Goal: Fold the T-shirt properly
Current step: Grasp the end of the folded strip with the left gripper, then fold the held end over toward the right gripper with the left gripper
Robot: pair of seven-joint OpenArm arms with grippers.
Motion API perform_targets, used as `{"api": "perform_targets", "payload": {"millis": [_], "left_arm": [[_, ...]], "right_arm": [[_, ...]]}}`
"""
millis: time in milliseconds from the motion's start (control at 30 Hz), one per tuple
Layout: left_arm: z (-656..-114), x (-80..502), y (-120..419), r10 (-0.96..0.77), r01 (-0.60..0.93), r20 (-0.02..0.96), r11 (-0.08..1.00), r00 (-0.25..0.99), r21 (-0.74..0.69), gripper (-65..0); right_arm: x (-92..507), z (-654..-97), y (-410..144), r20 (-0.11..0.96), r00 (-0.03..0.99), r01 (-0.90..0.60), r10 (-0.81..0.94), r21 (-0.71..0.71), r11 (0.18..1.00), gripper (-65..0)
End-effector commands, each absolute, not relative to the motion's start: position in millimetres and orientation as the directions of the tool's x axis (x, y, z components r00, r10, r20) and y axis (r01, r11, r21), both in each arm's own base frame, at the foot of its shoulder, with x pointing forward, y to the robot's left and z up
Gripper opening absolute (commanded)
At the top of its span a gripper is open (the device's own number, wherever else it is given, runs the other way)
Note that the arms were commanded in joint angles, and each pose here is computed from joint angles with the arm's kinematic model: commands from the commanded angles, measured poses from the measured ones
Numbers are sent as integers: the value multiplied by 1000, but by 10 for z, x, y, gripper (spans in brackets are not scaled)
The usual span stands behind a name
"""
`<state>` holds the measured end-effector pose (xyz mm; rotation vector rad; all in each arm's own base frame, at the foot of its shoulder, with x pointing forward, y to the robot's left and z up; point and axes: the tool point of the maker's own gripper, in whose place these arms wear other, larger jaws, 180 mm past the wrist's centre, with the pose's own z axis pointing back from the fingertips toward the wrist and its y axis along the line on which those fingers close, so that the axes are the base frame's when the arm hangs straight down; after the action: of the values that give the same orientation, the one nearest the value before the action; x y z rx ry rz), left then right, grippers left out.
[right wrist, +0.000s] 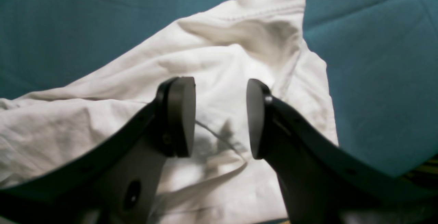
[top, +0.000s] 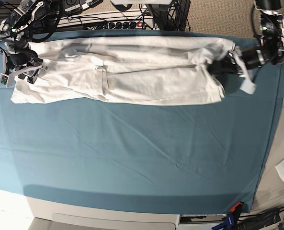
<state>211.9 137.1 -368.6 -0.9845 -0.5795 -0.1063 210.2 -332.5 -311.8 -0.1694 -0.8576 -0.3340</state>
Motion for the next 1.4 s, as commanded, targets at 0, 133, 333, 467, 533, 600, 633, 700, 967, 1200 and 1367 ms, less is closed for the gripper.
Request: {"api": "perform_targets", "payload": {"millis": [0, 133, 333, 467, 533, 600, 633, 700, 967, 1200, 1367], "left_arm": [[-3449, 2262, 1429, 172, 404, 581, 564, 795, -720, -650], [-3253, 2290, 1265, 88, 504, 660, 573, 746, -646, -650], [-3257, 2155, 631, -38, 607, 686, 504, 727, -615, -650], [-3255, 2100, 89, -83, 667, 707, 423, 703, -614, -650], [-3235, 2122, -150, -91, 682, 715, 402, 694, -611, -650], [-3206, 2150, -364, -105, 704, 730, 388, 675, -595, -650], [-3185, 2159, -466, -112, 717, 740, 379, 663, -585, -650], [-3141, 2153, -665, -131, 747, 761, 353, 635, -563, -650], [-3019, 2026, -1272, -159, 800, 799, 295, 580, -522, -650], [-2868, 2043, -1478, -119, 812, 820, 274, 560, -515, -650], [-2825, 2168, -1498, -116, 822, 838, 305, 533, -481, -650]], "right_arm": [[2159, -2989, -3362, 796, 574, 349, -190, -28, 937, -403], [2153, -2987, -3383, 797, 576, 354, -183, -42, 934, -403], [2126, -2987, -3443, 793, 587, 367, -163, -81, 927, -403], [2086, -2982, -3529, 790, 593, 398, -154, -122, 909, -403], [2079, -2982, -3541, 790, 594, 402, -153, -128, 907, -403], [2079, -2982, -3541, 790, 594, 402, -153, -128, 907, -403], [2079, -2982, -3541, 790, 594, 402, -153, -128, 907, -403], [2079, -2982, -3541, 790, 594, 403, -153, -127, 906, -403], [2079, -2982, -3541, 790, 594, 402, -153, -128, 907, -403], [2079, -2982, -3541, 790, 594, 402, -153, -128, 907, -403], [2080, -2982, -3540, 790, 594, 402, -153, -127, 907, -403]]}}
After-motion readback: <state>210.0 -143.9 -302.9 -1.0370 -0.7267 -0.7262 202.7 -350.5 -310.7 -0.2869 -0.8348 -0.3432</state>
